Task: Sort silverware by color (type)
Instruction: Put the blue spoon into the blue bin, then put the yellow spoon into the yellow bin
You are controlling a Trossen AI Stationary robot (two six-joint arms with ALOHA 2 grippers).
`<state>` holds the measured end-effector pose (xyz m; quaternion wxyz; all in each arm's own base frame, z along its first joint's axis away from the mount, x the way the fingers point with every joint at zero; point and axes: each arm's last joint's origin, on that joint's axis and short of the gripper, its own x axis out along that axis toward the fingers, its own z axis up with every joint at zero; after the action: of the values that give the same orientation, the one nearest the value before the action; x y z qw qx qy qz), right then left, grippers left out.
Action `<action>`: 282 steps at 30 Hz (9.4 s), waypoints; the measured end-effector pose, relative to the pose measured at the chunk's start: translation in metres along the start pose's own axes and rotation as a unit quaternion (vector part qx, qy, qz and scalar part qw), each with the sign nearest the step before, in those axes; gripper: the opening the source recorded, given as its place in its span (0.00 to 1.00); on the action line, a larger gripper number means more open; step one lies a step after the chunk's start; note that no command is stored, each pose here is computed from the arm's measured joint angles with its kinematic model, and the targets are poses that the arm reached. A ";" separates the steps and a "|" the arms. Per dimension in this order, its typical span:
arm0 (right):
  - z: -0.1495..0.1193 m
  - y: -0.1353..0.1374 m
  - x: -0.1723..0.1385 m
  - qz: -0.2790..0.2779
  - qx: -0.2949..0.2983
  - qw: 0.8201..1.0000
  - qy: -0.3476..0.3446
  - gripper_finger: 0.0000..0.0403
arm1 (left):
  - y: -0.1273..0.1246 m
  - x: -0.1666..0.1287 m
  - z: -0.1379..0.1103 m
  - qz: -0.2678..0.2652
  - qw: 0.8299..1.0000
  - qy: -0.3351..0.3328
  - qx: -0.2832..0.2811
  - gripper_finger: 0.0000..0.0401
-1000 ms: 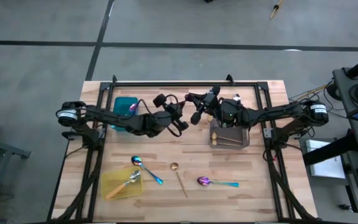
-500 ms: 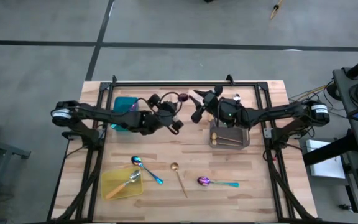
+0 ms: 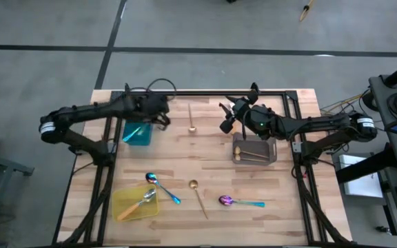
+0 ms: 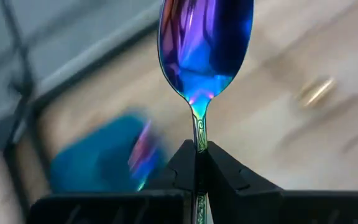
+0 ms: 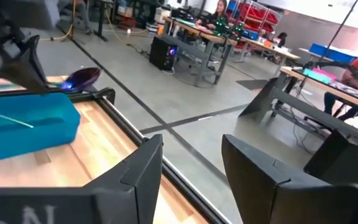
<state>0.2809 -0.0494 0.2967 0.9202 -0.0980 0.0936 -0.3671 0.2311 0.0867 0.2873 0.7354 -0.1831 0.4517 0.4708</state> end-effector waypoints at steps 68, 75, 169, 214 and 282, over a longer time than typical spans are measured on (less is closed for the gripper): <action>-0.005 -0.004 0.003 -0.006 -0.033 0.999 0.020 0.37 | 0.061 0.138 -0.010 0.006 0.899 0.426 0.105 0.05; -0.005 -0.004 0.003 -0.006 -0.034 0.999 0.020 0.37 | 0.061 0.137 -0.010 0.006 0.899 0.426 0.105 0.05; -0.082 -0.045 0.126 -0.139 0.179 0.856 0.465 0.27 | 0.011 -0.011 -0.031 -0.138 0.778 -0.457 0.408 0.23; -0.152 -0.029 0.153 -0.178 0.203 0.804 0.529 0.53 | 0.011 -0.011 -0.031 -0.138 0.777 -0.458 0.409 0.23; -0.042 0.002 0.118 -0.039 0.170 0.939 0.298 0.02 | 0.011 -0.011 -0.032 -0.143 0.779 -0.457 0.406 0.23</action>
<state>0.3557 -0.1342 0.2438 0.8383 0.1698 0.2959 -0.4253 0.2046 0.0643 0.2813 0.9206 0.3060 0.1807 0.1616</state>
